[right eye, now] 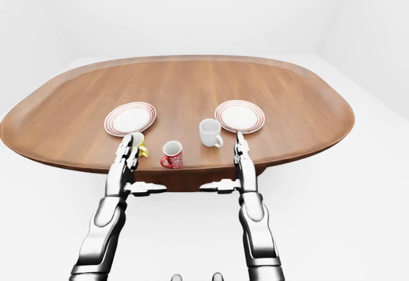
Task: Put the red mug on the left plate.
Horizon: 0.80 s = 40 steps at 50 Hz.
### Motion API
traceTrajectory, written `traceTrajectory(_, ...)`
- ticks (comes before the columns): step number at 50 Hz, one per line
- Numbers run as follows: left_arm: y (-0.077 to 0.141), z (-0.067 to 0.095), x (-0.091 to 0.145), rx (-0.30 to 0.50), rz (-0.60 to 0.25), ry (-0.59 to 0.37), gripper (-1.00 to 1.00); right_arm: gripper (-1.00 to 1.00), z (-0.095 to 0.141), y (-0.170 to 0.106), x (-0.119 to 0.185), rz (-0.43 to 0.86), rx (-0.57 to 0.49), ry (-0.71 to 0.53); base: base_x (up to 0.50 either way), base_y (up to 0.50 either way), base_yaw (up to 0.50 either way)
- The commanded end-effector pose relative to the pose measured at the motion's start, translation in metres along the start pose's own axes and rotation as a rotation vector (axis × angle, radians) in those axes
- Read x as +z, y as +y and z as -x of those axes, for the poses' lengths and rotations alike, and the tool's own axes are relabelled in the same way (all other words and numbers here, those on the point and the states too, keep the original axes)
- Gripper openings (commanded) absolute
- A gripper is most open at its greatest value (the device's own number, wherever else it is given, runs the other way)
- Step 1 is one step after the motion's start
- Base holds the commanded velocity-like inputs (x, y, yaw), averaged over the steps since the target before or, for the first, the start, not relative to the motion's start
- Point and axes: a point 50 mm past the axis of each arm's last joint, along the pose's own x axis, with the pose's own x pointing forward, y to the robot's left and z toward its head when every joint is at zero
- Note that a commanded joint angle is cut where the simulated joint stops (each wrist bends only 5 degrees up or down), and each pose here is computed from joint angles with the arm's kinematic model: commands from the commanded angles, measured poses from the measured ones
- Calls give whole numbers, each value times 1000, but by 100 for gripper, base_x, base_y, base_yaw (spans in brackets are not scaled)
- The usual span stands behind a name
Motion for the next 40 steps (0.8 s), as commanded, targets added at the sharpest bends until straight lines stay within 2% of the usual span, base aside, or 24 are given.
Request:
traceTrajectory(1,7,0,0,0,0,2,100,100,0,-4,0,2,20,-5,0,0,0)
traceTrajectory(33,6,1,0,-1,-3,3,100,100,0,-2,-2,14,34,-4,0,0,0)
traceTrajectory(34,9,30,39,19,-22,-117,100,100,42,-11,58,38,-9,-188,0,0,0)
traceTrajectory(40,10,32,43,20,-24,-131,100,100,45,-11,64,42,-11,-214,0,0,0)
